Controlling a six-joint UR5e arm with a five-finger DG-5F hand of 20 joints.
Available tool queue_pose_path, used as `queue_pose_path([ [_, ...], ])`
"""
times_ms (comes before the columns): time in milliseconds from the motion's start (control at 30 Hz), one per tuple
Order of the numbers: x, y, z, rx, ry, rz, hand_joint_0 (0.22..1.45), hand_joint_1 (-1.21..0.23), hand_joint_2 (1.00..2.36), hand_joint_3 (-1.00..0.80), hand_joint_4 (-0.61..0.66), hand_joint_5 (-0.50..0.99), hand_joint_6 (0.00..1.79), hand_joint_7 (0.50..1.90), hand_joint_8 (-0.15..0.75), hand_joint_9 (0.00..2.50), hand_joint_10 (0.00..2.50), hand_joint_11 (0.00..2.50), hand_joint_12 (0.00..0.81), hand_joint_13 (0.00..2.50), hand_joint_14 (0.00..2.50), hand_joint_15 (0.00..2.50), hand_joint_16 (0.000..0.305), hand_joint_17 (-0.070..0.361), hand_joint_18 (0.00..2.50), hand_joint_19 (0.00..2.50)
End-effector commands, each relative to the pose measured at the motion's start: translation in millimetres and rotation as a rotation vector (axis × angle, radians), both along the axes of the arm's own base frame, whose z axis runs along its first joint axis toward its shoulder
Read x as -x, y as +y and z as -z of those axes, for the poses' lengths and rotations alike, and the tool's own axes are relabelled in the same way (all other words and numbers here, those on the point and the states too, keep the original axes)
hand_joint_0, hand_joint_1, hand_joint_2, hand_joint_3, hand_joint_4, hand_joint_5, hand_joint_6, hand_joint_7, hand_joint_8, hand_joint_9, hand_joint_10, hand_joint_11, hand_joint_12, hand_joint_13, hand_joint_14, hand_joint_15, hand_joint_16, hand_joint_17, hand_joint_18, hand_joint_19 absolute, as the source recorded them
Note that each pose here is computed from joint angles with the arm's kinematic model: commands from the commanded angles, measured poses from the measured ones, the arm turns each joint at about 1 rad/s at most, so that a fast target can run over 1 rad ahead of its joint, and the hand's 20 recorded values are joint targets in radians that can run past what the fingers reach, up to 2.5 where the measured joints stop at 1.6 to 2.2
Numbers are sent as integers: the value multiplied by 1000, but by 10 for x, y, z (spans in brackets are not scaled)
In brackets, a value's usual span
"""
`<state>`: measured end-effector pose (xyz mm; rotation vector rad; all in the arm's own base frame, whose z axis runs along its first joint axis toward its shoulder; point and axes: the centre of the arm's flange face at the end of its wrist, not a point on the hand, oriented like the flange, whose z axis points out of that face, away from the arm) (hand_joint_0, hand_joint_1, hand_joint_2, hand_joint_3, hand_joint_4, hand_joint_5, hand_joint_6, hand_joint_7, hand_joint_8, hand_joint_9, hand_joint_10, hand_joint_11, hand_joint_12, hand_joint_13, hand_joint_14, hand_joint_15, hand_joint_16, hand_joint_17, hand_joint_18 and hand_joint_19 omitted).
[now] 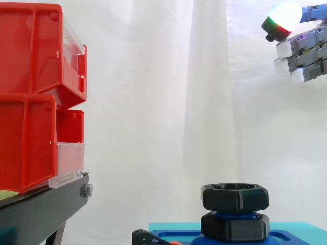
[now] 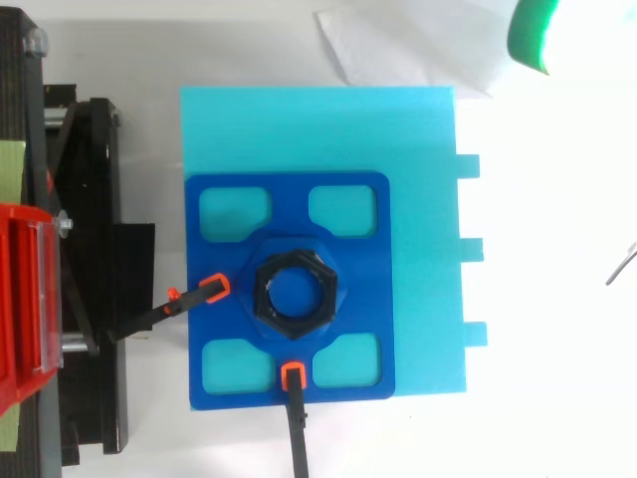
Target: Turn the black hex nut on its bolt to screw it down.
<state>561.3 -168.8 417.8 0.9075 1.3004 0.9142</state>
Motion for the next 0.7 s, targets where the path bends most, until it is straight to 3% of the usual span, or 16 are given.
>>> queue_pose_path([
  [0,-1,-1,-5,0,0,0,534,-618,1000,-500,211,-201,502,764,273,607,4,190,323,435,3,113,48,108,388,222],
  [367,2,1,2,0,2,-1,550,-606,1000,-500,216,-197,502,763,270,611,5,194,316,444,3,115,46,104,384,225],
  [533,15,16,17,-2,22,-1,553,-602,1000,-500,218,-197,502,765,271,611,4,194,317,450,3,116,46,104,390,224],
  [600,6,51,37,6,28,-7,554,-601,1000,-500,218,-196,502,766,271,611,4,194,317,451,4,117,46,104,390,219],
  [667,-33,113,6,36,10,-11,554,-601,1000,-500,217,-196,502,764,271,612,4,199,317,454,3,118,46,104,395,223],
])
